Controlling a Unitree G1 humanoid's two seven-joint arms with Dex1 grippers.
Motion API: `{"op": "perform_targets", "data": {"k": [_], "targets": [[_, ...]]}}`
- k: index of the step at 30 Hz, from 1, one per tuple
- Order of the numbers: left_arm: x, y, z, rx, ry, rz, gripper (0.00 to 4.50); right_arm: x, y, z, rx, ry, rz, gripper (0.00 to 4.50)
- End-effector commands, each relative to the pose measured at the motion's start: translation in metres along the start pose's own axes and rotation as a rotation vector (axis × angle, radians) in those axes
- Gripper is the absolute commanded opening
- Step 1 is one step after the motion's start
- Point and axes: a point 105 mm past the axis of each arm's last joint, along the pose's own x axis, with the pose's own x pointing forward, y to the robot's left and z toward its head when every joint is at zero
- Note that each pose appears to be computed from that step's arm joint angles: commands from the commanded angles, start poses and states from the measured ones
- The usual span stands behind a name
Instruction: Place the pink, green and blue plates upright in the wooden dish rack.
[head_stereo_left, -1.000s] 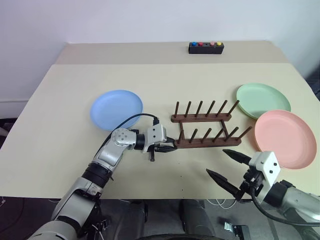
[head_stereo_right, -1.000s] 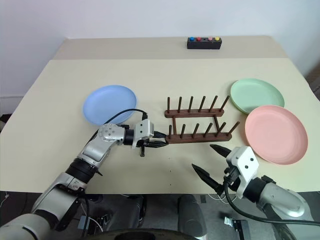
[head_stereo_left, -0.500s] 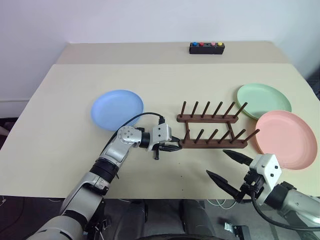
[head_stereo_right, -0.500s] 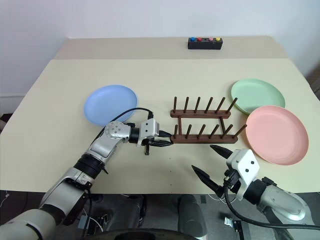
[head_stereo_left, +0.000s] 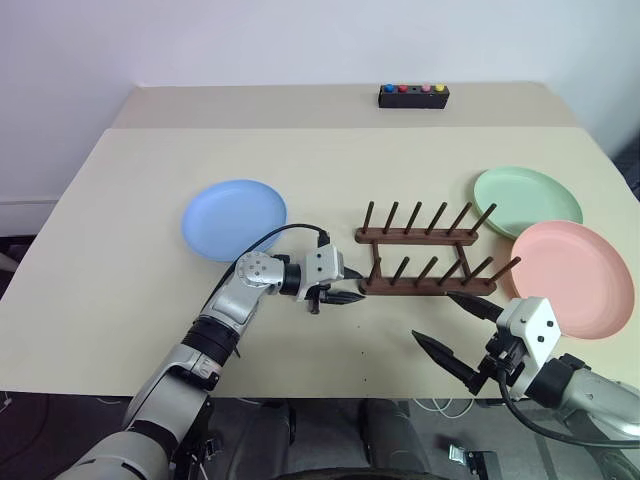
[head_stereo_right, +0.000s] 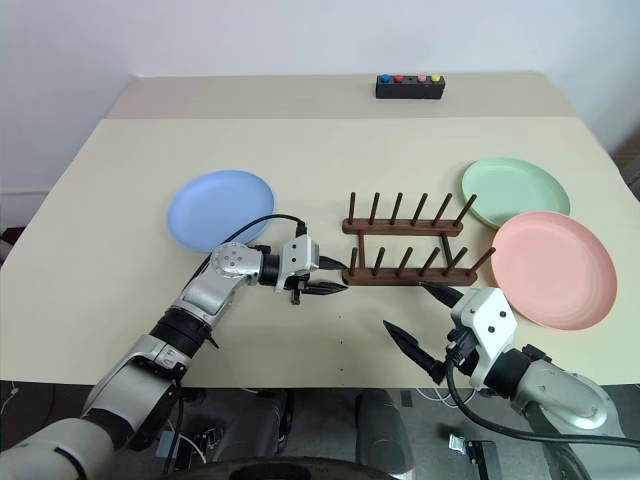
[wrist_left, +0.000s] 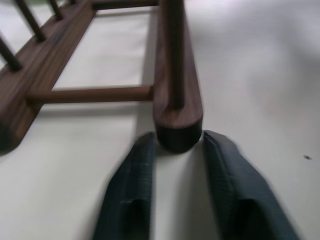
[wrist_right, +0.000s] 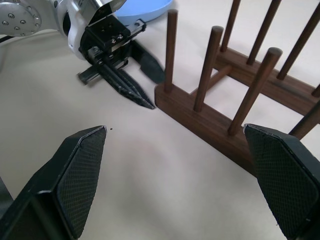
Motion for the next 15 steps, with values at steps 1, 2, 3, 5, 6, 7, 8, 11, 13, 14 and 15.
{"op": "perform_targets", "data": {"k": [1,2,3,5,6,7,8,11,13,14,15], "targets": [[-0.002,0.000,0.001,0.007,0.003,-0.008,3.99,-0.002,0.004,0.011,-0.028,-0.023,0.014,4.50],[-0.005,0.000,0.002,0.008,0.000,-0.003,4.39,-0.003,0.003,0.011,-0.029,-0.021,0.009,4.50],[-0.007,0.001,0.003,0.007,-0.002,0.002,4.39,-0.004,0.002,0.011,-0.029,-0.018,0.005,4.50],[-0.011,0.002,0.003,0.005,-0.003,0.012,4.39,-0.006,0.000,0.009,-0.027,-0.010,-0.005,4.50],[-0.013,0.003,0.004,0.002,-0.004,0.015,4.39,-0.007,-0.001,0.008,-0.025,-0.005,-0.010,4.50],[-0.016,0.003,0.005,-0.002,-0.007,0.020,4.39,-0.009,-0.003,0.006,-0.026,0.001,-0.022,4.50],[-0.019,0.002,0.006,-0.013,-0.012,0.022,4.39,-0.010,-0.006,0.004,-0.022,0.007,-0.043,4.50],[-0.033,-0.005,0.009,-0.056,-0.032,0.006,3.91,-0.017,-0.015,-0.009,-0.001,0.069,-0.096,3.61],[-0.040,-0.016,0.011,-0.080,-0.040,-0.031,3.14,-0.021,-0.018,-0.017,0.000,0.104,-0.118,2.66],[-0.042,-0.023,0.011,-0.090,-0.039,-0.054,2.63,-0.022,-0.020,-0.021,0.010,0.116,-0.126,2.18],[-0.043,-0.029,0.010,-0.101,-0.036,-0.074,2.06,-0.023,-0.021,-0.023,0.015,0.125,-0.136,1.55]]}}
